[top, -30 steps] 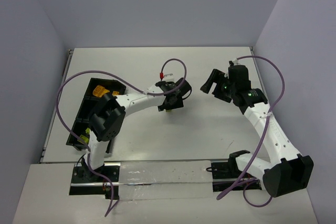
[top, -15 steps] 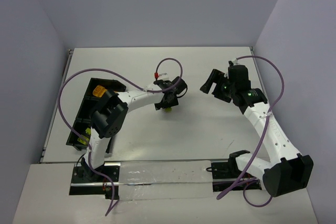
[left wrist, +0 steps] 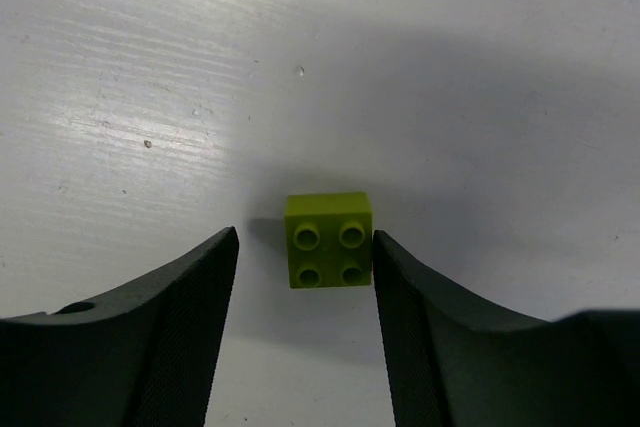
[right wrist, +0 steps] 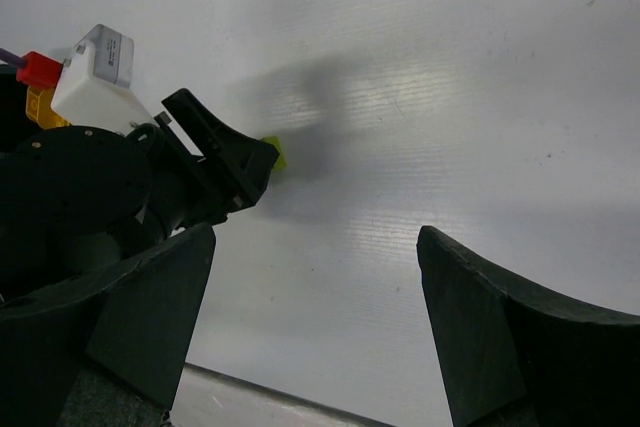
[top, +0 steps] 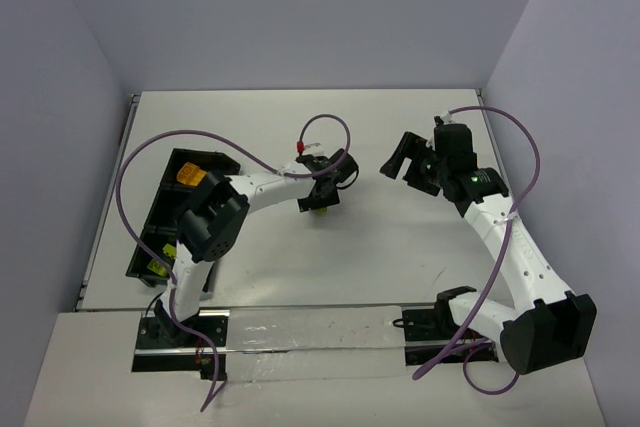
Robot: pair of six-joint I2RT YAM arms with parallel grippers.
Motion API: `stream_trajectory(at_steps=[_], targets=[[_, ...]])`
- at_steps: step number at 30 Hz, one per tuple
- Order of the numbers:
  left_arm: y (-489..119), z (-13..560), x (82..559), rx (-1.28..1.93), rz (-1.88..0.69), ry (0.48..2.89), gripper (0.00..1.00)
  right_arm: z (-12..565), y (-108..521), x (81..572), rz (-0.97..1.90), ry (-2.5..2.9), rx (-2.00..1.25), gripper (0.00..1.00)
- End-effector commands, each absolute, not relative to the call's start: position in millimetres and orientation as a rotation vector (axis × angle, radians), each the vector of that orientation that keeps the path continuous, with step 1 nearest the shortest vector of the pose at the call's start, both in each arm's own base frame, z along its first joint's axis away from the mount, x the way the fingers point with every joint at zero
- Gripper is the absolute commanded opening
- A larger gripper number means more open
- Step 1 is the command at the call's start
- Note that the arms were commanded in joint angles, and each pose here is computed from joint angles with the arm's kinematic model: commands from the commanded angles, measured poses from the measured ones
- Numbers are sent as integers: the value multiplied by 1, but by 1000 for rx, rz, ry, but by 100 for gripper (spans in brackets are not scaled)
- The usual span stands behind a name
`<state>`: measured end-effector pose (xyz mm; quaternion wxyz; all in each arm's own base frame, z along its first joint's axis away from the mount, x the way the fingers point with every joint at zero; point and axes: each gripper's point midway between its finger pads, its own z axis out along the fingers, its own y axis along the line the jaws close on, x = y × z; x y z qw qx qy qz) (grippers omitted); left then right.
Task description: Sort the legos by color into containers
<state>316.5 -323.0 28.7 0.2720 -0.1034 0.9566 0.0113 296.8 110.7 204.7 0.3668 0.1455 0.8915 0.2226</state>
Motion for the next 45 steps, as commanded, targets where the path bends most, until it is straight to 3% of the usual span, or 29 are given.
stream_trajectory(at_steps=[1, 8, 14, 18, 23, 32, 40, 45], targets=[[-332, 27, 316, -267, 17, 2565, 60, 212, 111, 301, 579, 2265, 362, 89], [-329, 27, 313, -255, 63, 2555, 48, 214, 111, 302, 582, 2260, 361, 89], [-314, 44, 313, -279, 100, 2512, 23, 214, 111, 301, 585, 2259, 361, 89], [-283, 74, 308, -339, 104, 2454, 2, 214, 111, 301, 586, 2256, 356, 89], [-217, 97, 283, -484, 150, 2440, 0, 214, 112, 300, 589, 2256, 350, 89], [-69, 105, 224, -1062, 304, 2328, 0, 214, 116, 302, 614, 2253, 343, 89], [-3, 117, 193, -1383, 326, 2130, 0, 215, 121, 304, 646, 2251, 338, 89], [10, 112, 183, -1425, 363, 2113, 0, 215, 120, 305, 645, 2250, 337, 89]])
